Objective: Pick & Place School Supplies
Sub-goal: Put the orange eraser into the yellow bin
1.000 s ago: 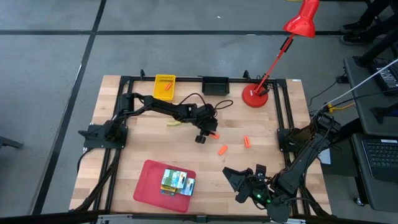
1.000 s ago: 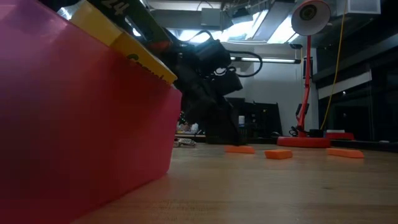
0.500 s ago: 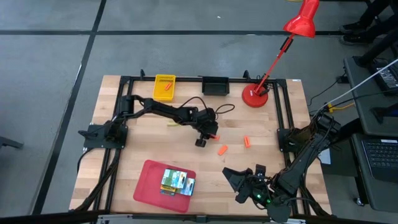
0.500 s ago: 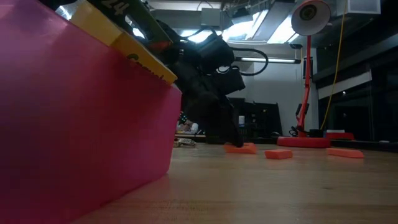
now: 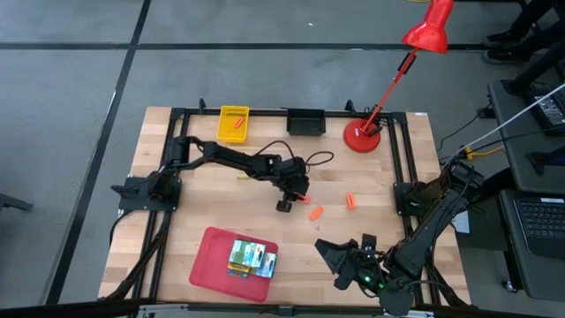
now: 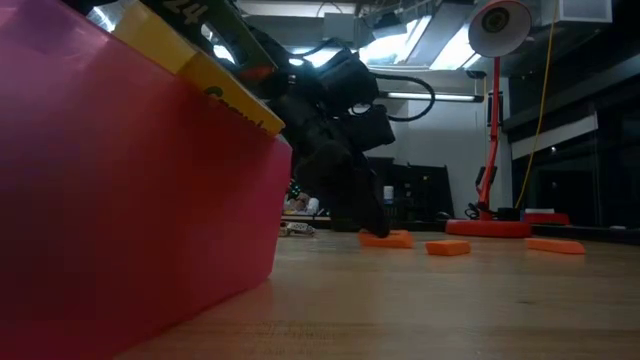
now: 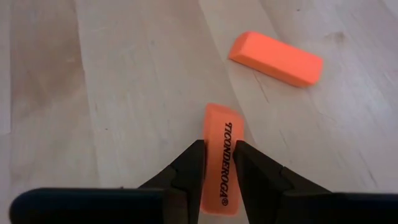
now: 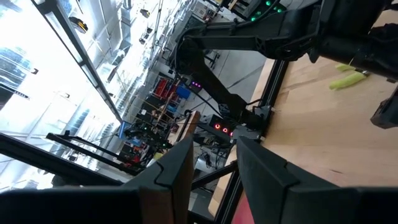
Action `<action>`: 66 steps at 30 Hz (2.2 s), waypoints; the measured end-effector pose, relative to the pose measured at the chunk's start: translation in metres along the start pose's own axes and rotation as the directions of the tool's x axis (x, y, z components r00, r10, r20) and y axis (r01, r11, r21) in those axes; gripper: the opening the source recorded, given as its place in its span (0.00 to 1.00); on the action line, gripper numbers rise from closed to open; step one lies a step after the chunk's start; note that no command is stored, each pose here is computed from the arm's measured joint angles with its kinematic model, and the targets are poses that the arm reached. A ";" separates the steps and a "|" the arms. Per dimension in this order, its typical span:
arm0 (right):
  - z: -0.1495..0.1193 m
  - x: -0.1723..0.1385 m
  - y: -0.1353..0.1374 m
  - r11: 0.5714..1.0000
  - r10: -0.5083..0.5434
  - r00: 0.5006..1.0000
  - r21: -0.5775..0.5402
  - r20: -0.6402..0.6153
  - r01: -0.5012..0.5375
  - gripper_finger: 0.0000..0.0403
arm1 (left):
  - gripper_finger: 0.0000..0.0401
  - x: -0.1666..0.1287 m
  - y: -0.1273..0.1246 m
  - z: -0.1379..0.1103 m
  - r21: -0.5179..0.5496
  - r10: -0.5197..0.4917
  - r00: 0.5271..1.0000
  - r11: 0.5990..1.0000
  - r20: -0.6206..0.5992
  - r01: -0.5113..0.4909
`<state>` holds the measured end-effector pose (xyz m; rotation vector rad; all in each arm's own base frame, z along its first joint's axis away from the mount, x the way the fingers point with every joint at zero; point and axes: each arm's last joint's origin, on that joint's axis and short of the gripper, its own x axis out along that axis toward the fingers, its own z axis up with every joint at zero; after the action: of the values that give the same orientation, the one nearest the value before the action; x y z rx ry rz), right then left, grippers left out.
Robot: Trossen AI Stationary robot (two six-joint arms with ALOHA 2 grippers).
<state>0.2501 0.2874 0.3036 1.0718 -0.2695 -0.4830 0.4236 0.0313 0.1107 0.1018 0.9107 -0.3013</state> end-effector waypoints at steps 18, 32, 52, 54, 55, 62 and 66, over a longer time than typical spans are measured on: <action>0.000 0.000 0.000 1.000 0.002 1.000 -0.016 -0.006 -0.002 0.32 | 0.45 0.004 -0.014 -0.002 -0.035 -0.004 0.998 0.999 -0.056 0.002; 0.000 0.000 0.001 1.000 0.003 1.000 -0.005 -0.006 -0.003 0.32 | 0.18 0.014 -0.023 -0.005 -0.069 0.075 0.996 0.995 -0.050 -0.078; 0.000 0.000 0.001 1.000 0.004 1.000 -0.029 -0.006 -0.005 0.32 | 0.19 -0.066 0.059 -0.017 -0.380 0.341 0.933 0.853 -0.114 -0.358; 0.000 0.000 0.001 0.999 0.004 1.000 -0.033 -0.006 -0.004 0.32 | 0.19 -0.080 0.073 -0.019 -0.441 0.370 0.924 0.816 -0.098 -0.374; 0.000 0.000 0.001 0.999 0.004 1.000 -0.034 -0.005 -0.004 0.32 | 0.19 -0.088 0.079 -0.020 -0.471 0.392 0.916 0.793 -0.089 -0.385; 0.000 0.000 0.001 0.999 0.003 1.000 -0.045 -0.002 -0.003 0.32 | 0.18 -0.149 0.120 -0.045 -0.645 0.600 0.759 0.480 -0.252 -0.594; 0.001 0.000 0.001 0.999 -0.003 1.000 -0.052 0.016 0.004 0.32 | 0.18 -0.178 0.137 -0.071 -0.698 0.631 0.658 0.248 -0.410 -0.672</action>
<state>0.2501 0.2873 0.3050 1.0187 -0.2680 -0.4993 0.3083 0.2154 0.2021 -0.3886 0.8912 0.9774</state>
